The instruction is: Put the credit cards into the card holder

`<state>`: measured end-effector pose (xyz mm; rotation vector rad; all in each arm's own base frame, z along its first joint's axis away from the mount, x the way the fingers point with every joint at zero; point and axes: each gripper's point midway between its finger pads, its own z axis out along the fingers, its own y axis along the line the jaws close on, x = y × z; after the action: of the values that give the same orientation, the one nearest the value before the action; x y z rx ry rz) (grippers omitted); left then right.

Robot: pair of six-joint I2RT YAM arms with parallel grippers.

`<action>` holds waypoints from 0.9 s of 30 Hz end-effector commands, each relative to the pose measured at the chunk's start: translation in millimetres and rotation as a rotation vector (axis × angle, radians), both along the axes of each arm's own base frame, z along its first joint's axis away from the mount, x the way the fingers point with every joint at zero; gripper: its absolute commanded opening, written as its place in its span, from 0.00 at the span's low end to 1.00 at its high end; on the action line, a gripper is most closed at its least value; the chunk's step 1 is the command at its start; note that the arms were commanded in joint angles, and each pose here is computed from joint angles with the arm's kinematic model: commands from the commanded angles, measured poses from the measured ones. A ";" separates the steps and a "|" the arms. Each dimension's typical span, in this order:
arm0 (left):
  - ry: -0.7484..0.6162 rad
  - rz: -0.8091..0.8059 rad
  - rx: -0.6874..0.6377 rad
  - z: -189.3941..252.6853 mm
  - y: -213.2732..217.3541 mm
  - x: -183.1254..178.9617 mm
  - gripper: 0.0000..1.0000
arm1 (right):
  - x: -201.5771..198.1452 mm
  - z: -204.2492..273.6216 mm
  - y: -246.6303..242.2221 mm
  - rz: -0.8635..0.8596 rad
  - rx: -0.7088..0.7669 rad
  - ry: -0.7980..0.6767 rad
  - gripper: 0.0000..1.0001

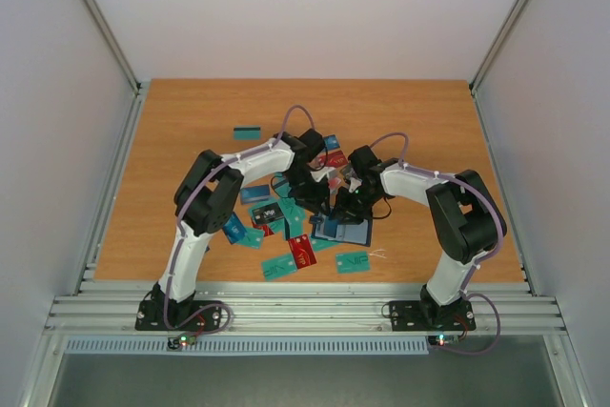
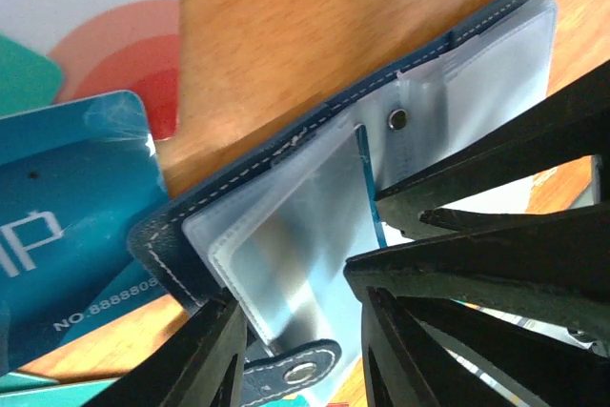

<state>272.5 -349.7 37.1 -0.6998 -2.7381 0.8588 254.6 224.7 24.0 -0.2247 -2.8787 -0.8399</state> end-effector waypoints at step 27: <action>0.048 0.000 -0.084 19.4 -35.0 -16.2 0.23 | -4.8 -5.3 -5.5 -0.004 0.008 0.011 0.29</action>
<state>270.2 -362.8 48.1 -0.6666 -2.7614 0.8311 253.0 223.0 23.9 -0.2371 -2.8620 -0.8529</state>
